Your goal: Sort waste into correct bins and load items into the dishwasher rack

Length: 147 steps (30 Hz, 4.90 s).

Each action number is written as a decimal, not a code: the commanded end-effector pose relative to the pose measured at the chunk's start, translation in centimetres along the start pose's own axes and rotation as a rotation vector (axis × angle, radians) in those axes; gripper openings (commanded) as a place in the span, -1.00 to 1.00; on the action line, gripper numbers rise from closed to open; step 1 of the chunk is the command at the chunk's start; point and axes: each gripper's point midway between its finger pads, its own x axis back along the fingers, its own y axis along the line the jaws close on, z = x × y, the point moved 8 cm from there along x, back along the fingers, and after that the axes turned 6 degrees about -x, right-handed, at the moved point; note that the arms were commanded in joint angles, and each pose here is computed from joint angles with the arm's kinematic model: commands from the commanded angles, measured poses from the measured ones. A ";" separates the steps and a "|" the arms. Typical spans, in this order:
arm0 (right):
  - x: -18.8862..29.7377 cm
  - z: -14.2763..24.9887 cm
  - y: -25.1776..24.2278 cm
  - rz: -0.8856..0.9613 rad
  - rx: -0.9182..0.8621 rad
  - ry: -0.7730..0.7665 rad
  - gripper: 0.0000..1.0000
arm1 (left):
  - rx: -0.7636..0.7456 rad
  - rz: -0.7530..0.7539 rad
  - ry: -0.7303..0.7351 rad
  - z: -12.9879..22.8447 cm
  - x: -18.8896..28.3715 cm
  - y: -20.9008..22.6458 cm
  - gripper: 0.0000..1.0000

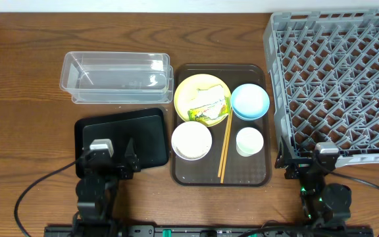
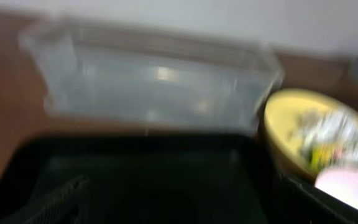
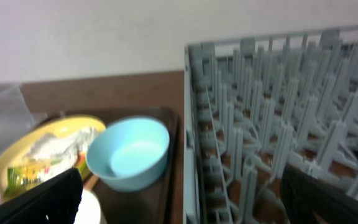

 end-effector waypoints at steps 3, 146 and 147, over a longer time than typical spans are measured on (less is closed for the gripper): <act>0.4 -3.0 0.3 0.062 -0.002 0.048 0.99 | 0.020 -0.013 0.092 -4.2 1.0 -0.2 0.88; -5.3 -6.2 1.2 0.194 0.011 0.614 0.98 | -0.392 0.481 1.048 3.7 -9.2 -22.5 -0.73; -5.3 -6.2 1.2 0.194 0.011 0.614 0.98 | -0.388 0.486 1.035 3.0 -9.0 -22.4 -0.76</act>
